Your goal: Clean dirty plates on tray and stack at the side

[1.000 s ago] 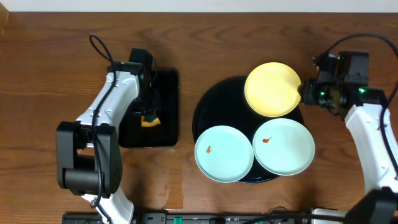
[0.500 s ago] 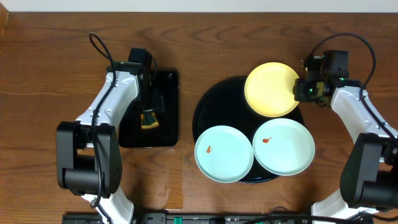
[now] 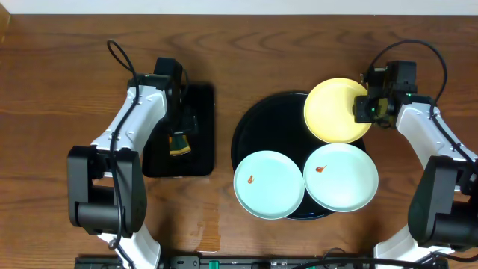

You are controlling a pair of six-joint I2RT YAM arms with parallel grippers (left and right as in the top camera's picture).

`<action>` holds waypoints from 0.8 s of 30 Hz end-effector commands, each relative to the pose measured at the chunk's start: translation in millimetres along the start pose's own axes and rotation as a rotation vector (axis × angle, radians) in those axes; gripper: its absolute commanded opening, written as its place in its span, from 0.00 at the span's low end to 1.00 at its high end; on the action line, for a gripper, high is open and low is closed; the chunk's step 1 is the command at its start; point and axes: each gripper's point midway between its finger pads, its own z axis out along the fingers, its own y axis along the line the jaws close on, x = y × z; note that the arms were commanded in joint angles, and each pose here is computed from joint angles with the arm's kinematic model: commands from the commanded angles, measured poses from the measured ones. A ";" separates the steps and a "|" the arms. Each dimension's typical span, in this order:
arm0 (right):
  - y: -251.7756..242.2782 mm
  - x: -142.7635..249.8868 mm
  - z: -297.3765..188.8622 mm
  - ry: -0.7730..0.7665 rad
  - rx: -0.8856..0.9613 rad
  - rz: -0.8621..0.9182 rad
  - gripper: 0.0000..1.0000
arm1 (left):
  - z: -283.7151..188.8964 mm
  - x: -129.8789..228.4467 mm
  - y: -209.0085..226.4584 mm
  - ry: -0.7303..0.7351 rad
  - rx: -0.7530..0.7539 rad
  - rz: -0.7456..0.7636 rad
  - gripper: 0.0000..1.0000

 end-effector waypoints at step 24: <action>-45.9 -16.7 -23.0 -0.084 0.093 -0.080 0.45 | -6.1 -4.7 0.6 -0.022 -0.003 0.004 0.82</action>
